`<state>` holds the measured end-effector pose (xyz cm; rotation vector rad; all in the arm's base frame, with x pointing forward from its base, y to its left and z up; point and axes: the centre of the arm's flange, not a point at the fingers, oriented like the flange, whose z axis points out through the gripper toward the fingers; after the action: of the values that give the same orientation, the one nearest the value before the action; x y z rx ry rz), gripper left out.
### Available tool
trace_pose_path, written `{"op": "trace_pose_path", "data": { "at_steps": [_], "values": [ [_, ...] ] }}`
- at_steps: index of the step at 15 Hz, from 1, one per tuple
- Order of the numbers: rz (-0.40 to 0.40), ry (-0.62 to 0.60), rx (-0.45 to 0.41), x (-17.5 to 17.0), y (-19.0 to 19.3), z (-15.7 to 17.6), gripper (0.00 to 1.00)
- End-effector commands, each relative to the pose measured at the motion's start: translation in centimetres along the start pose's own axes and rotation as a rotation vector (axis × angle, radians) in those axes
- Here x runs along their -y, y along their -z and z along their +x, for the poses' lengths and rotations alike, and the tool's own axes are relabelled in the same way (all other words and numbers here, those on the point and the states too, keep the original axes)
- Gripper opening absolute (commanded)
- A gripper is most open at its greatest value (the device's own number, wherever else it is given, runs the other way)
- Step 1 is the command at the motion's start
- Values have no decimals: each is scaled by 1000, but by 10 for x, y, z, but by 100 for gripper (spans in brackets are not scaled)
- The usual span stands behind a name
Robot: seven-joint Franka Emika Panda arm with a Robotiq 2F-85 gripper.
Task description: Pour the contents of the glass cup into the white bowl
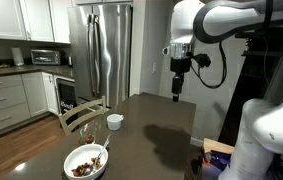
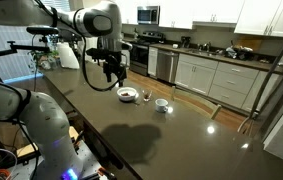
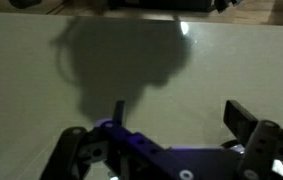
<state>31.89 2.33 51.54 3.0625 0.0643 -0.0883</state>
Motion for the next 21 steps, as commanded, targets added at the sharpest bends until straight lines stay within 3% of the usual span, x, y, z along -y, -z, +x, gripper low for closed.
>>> {"op": "trace_pose_path", "data": {
  "at_steps": [1,5,12,21],
  "values": [
    [0,0,0,0,0,0,100],
    [-20,9,-25,11,-5,33,100],
    [-2,79,-161,33,-17,150,100],
    [124,110,-92,62,-63,275,100]
  ]
}}
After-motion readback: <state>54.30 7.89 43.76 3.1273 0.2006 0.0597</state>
